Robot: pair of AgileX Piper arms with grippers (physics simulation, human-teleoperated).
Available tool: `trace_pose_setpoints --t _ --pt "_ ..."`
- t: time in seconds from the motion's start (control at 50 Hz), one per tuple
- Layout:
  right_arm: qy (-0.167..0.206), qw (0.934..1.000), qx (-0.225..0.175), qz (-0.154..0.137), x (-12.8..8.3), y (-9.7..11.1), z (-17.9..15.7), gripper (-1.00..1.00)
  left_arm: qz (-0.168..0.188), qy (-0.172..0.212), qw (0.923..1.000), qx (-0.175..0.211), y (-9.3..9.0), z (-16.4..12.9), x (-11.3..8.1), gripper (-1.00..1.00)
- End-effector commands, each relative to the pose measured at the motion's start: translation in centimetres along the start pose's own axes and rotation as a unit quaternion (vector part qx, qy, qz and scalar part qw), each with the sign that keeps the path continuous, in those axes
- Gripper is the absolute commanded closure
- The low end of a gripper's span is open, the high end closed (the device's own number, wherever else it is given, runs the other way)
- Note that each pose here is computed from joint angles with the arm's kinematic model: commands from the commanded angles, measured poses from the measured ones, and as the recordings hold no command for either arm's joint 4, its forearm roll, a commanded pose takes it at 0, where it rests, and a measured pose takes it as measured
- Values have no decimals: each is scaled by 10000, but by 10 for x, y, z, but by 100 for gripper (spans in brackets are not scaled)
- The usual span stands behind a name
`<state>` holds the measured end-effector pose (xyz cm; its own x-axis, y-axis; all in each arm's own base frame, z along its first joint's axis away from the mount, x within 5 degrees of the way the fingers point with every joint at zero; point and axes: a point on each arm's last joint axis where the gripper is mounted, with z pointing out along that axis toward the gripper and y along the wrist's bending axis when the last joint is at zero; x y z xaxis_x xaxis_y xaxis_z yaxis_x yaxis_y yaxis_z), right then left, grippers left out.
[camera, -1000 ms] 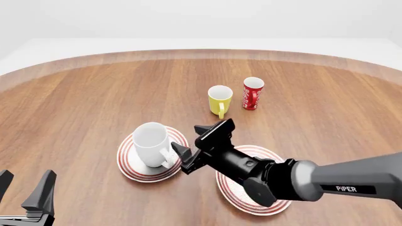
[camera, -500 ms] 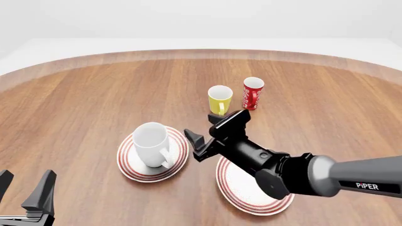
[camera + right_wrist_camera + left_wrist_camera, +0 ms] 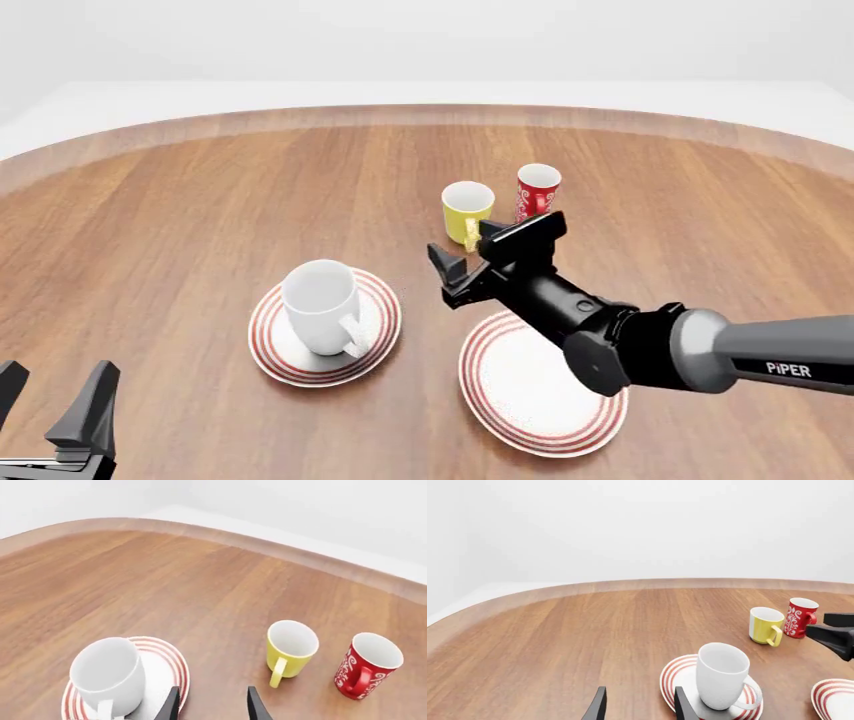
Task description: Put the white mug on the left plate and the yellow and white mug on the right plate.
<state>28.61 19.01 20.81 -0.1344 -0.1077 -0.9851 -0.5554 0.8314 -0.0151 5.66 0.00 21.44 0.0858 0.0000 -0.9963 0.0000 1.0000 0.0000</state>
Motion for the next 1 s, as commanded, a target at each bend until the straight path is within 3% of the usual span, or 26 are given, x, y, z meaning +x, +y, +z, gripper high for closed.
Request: trace_pose_setpoints --t 0.02,0.12,0.34,0.36,1.0 --pt "30 9994 299 147 3 -21 8 -100 0 0 10000 0 0 0 0 -100" --pt "36 9993 374 84 5 -27 11 -100 0 0 10000 0 0 0 0 -100" --pt "37 9979 581 281 5 -43 19 -100 0 0 10000 0 0 0 0 -100" --pt "-48 9970 698 341 3 -51 16 -100 0 0 10000 0 0 0 0 -100" --pt "116 9959 815 362 12 -66 53 -100 0 0 10000 0 0 0 0 -100"
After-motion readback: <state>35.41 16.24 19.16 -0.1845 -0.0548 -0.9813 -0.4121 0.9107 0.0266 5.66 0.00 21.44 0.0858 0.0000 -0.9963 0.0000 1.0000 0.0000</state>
